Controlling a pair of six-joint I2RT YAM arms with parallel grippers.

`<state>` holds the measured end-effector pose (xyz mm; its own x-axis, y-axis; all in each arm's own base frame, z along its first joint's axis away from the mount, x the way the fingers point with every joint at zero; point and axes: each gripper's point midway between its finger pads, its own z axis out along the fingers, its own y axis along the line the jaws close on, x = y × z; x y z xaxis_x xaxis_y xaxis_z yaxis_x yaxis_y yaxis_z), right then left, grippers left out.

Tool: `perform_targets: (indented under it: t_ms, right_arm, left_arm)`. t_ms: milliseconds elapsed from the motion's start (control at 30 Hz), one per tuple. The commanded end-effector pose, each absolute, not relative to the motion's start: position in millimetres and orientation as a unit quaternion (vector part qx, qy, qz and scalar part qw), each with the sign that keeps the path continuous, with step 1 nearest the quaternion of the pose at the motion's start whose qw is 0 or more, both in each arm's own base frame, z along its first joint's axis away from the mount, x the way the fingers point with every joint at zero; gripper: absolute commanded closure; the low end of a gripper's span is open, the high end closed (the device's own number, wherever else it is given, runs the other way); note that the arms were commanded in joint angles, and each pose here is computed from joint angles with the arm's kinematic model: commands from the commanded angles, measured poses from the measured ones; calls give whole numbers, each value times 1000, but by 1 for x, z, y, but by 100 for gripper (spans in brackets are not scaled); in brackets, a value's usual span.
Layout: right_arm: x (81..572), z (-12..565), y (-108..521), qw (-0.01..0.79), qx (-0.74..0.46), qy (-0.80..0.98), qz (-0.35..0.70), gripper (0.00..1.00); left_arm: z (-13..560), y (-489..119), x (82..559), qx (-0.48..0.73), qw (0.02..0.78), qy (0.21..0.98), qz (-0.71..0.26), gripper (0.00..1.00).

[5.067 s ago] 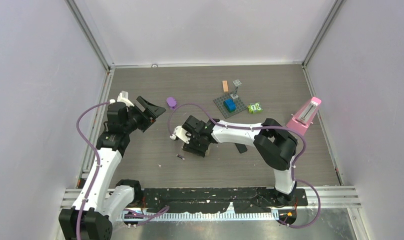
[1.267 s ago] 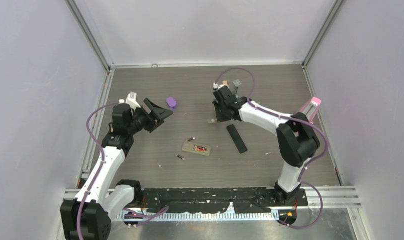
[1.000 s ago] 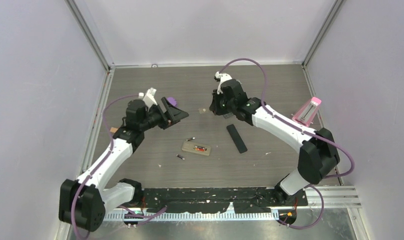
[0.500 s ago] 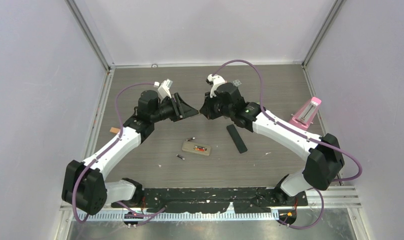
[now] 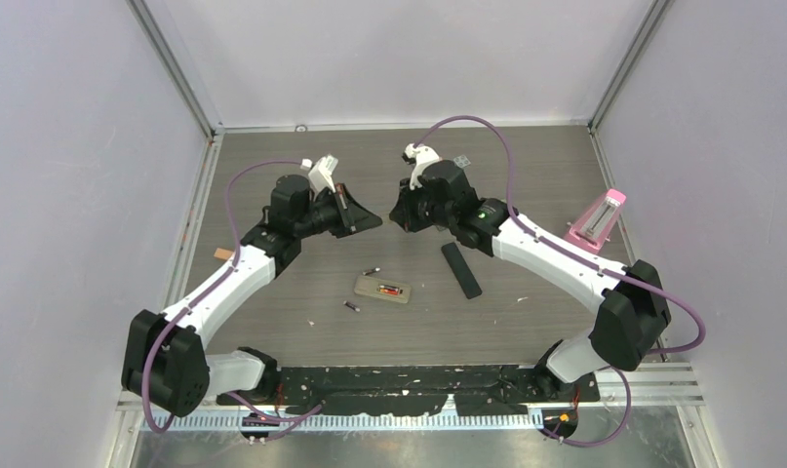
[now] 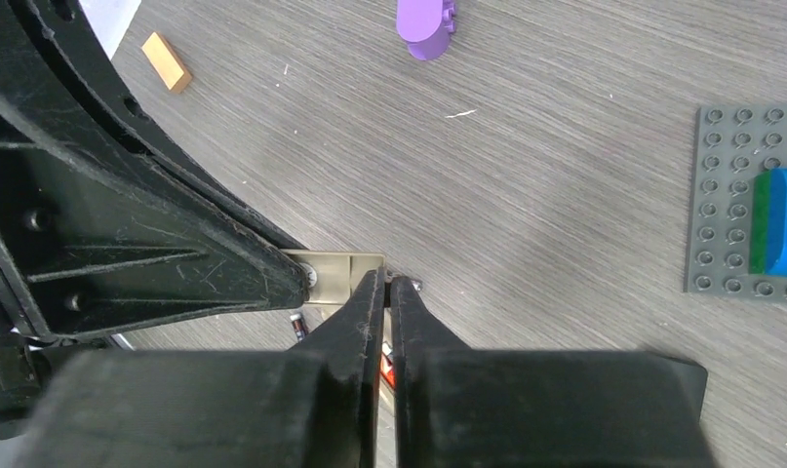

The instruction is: Load the batteries into the remote control

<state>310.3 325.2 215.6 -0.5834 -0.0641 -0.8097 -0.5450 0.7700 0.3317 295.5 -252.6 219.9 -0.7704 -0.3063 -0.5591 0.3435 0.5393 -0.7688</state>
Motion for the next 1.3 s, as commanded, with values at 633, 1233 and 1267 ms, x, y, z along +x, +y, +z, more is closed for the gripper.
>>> perform_targets:
  t_ms: [633, 1233, 1267]
  right_arm:
    - [282, 317, 299, 257, 15, 819, 514, 31]
    - [255, 339, 307, 202, 11, 792, 576, 51]
    - [255, 339, 306, 203, 10, 793, 574, 54]
  left_arm:
    - [327, -251, 267, 445, 712, 502, -208, 100]
    - [370, -271, 226, 628, 762, 146, 69, 100]
    - [368, -271, 225, 632, 758, 142, 70, 100]
